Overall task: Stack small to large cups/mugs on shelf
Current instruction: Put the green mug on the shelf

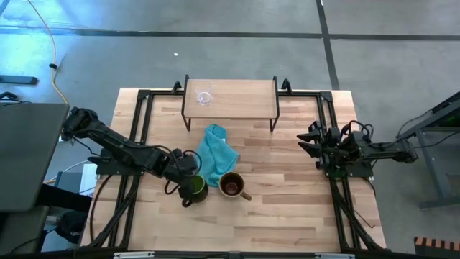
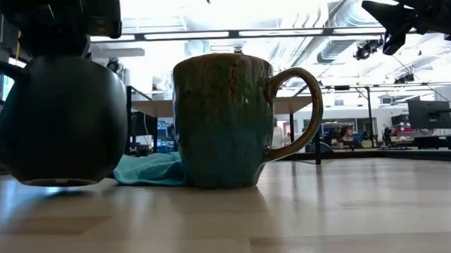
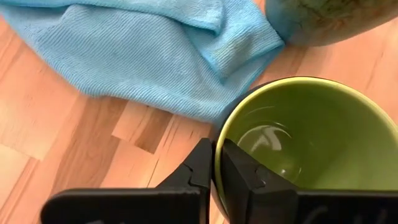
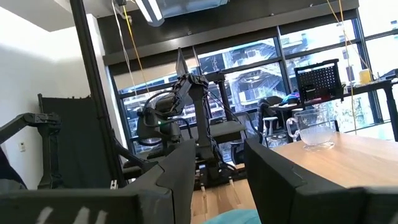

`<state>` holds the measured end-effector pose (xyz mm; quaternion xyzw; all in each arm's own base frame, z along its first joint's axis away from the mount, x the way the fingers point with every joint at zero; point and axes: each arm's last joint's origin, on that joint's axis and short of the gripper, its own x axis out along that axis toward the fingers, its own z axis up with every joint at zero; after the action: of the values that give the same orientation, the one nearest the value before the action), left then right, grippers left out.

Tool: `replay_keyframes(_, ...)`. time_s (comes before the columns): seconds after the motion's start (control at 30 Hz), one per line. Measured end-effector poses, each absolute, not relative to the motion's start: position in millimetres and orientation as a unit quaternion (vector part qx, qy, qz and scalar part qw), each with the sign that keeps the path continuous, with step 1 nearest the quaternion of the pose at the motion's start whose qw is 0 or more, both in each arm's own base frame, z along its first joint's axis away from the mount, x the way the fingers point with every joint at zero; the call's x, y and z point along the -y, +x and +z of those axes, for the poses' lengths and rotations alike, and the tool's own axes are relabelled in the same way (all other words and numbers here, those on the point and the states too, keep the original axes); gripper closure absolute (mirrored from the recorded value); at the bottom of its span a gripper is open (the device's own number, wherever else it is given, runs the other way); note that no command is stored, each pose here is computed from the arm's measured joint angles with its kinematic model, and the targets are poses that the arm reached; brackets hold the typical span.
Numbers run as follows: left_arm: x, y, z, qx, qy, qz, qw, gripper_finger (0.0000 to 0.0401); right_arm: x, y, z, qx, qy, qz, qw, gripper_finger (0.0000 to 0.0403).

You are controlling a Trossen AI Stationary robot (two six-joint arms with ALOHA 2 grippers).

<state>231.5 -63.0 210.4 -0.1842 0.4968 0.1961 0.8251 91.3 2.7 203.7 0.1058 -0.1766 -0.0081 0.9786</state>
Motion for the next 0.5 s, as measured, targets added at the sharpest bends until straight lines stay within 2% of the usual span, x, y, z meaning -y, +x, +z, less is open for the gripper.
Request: replay_keyframes(0.5, 62.6, 229.5, 209.8, -0.507, -0.180, 0.197, 0.820, 0.0391, -2.6, 91.3, 203.7, 0.176, 0.102, -0.011, 0.979, 0.0275)
